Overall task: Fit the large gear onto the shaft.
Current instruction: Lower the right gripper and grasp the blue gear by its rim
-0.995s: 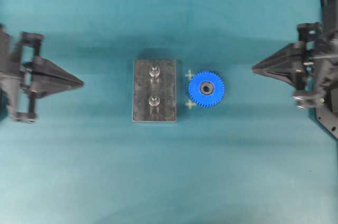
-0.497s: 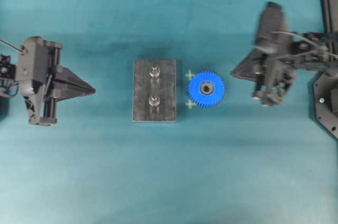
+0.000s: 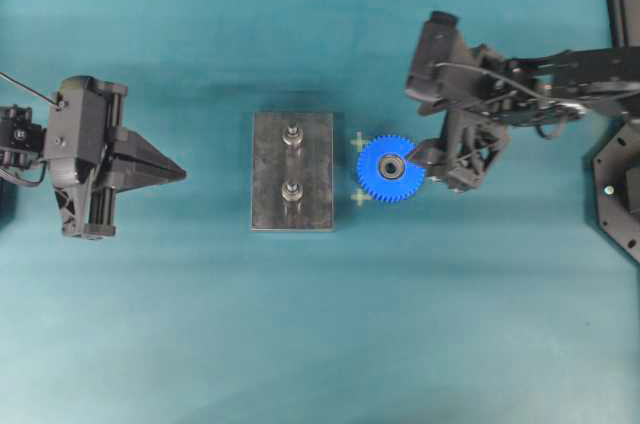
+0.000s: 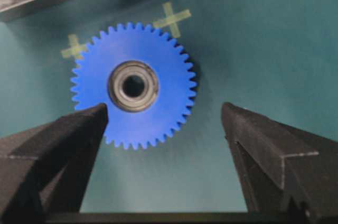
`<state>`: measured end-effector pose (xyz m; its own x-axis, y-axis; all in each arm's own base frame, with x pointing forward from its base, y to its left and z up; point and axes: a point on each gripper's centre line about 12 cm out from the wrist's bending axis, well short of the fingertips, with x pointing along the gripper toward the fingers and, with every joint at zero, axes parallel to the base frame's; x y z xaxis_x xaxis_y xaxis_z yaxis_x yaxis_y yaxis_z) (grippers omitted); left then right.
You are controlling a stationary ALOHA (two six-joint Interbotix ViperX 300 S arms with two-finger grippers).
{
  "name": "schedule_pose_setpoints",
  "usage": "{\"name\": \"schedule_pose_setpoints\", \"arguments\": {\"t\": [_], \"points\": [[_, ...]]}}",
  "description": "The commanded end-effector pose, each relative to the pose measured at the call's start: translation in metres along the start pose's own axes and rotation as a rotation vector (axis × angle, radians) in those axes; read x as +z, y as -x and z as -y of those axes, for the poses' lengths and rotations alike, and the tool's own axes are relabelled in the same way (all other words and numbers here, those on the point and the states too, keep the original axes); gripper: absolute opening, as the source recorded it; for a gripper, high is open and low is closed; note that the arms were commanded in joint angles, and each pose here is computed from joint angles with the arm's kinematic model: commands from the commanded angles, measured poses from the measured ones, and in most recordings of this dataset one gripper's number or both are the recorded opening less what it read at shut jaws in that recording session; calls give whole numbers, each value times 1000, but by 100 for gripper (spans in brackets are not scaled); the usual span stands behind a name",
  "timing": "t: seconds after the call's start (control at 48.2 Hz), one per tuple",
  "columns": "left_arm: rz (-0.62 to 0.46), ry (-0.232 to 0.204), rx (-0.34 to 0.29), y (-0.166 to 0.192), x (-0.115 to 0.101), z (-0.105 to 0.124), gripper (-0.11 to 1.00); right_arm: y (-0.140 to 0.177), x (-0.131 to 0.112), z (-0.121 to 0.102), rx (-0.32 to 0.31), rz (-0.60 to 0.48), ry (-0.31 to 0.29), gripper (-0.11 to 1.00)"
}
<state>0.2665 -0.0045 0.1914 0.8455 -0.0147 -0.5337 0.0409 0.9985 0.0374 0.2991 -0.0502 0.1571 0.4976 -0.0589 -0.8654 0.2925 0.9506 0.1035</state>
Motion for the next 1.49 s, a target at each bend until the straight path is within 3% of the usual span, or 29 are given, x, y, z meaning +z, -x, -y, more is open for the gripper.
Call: {"name": "schedule_pose_setpoints", "arguments": {"t": [0.0, 0.456, 0.974, 1.098, 1.244, 1.472], "points": [[8, 5, 0, -2, 4, 0, 0, -5, 9, 1, -9, 4, 22, 92], [-2, 5, 0, -9, 7, 0, 0, -49, 14, 4, -35, -179, 67, 92], [-12, 11, -1, -11, 5, 0, 0, -67, 6, 5, -42, -233, 52, 90], [-9, 11, 0, -11, 6, 0, 0, -67, 12, 4, -42, -222, 43, 81], [-3, 9, 0, -11, 9, 0, 0, -66, 15, 4, -43, -230, 38, 49], [-3, 12, 0, -11, 9, 0, 0, -63, 19, 3, -45, -267, 37, 48]]}}
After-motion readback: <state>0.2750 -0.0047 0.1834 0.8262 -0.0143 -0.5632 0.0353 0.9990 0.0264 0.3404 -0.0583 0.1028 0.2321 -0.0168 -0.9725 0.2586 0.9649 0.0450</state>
